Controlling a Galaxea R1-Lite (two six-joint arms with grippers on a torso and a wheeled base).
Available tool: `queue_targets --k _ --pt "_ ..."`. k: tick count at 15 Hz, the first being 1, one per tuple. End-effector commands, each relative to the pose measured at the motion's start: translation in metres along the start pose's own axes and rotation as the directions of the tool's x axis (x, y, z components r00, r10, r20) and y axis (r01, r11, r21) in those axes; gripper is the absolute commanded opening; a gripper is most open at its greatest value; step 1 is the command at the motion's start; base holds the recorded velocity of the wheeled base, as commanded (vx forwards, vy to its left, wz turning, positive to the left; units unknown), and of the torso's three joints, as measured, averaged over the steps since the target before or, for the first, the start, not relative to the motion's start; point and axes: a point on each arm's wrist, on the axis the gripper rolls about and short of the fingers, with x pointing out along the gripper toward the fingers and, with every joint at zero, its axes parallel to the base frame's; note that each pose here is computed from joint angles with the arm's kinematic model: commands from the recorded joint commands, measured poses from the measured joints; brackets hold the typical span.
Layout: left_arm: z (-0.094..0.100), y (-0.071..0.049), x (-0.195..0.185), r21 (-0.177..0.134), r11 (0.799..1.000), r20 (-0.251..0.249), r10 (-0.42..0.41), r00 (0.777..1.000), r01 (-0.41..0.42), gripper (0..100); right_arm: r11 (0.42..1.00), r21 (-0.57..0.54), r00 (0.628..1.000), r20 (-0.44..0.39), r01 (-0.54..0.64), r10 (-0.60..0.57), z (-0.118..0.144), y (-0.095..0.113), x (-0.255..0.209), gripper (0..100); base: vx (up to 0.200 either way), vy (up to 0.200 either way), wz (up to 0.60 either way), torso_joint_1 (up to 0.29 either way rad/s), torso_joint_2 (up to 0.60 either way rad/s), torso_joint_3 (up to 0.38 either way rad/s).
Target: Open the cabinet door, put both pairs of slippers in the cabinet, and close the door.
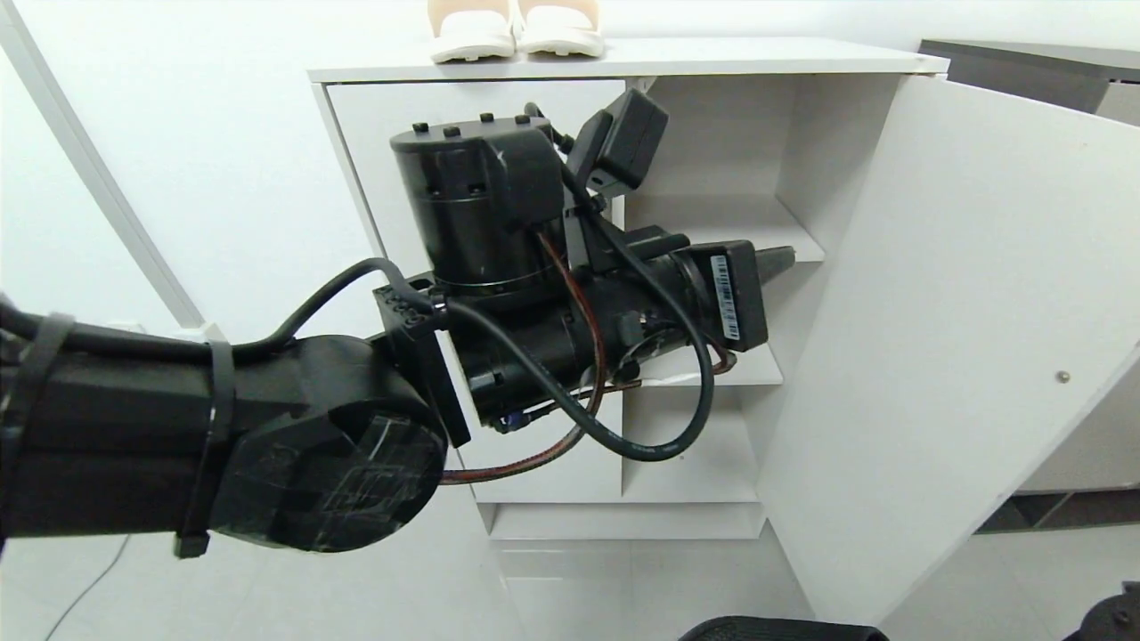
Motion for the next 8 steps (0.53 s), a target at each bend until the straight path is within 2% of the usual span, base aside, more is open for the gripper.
queue_targets --k 1,2,3,4,5,6,7,8 --pt "0.006 0.009 -0.016 0.004 0.997 0.018 0.074 0.997 -0.074 0 1.0 0.009 1.0 0.003 0.016 -0.016 0.001 -0.003 0.001 0 0.0 0.0 0.0 0.0 0.0 0.0" --pt "0.009 0.011 -0.024 0.005 0.994 0.031 0.113 0.993 -0.113 0 0.999 0.018 0.999 0.011 0.038 -0.038 0.004 -0.007 0.001 0 0.0 0.0 0.0 0.0 0.0 0.0" --pt "0.018 0.015 -0.045 0.005 0.979 0.069 0.204 0.977 -0.205 0 0.994 0.044 0.994 0.027 0.1 -0.102 0.01 -0.021 0.002 0 0.0 0.0 0.0 0.0 0.0 0.0" --pt "0.021 0.016 -0.056 0.003 0.971 0.082 0.237 0.968 -0.238 0 0.991 0.057 0.992 0.024 0.124 -0.125 0.011 -0.027 0.002 0 0.0 0.0 0.0 0.0 0.0 0.0" --pt "0.027 0.024 -0.089 -0.004 0.93 0.112 0.364 0.924 -0.366 0 0.973 0.121 0.98 -0.003 0.197 -0.198 0.01 -0.047 0.008 0 0.0 0.0 0.0 0.0 0.0 0.0" --pt "0.027 0.029 -0.117 -0.007 0.882 0.119 0.469 0.875 -0.471 0 0.954 0.159 0.967 -0.018 0.255 -0.255 0.01 -0.06 0.013 0 0.0 0.0 0.0 0.0 0.0 0.0" --pt "0.027 0.029 -0.13 -0.01 0.862 0.125 0.504 0.854 -0.507 0 0.943 0.175 0.958 -0.018 0.283 -0.285 0.012 -0.065 0.015 0 0.0 0.0 0.0 0.0 0.0 0.0" --pt "0.025 0.021 -0.178 -0.02 0.795 0.146 0.602 0.785 -0.607 0 0.9 0.248 0.928 0.004 0.359 -0.371 0.019 -0.078 0.025 0 0.0 0.0 0.0 0.0 0.0 0.0"
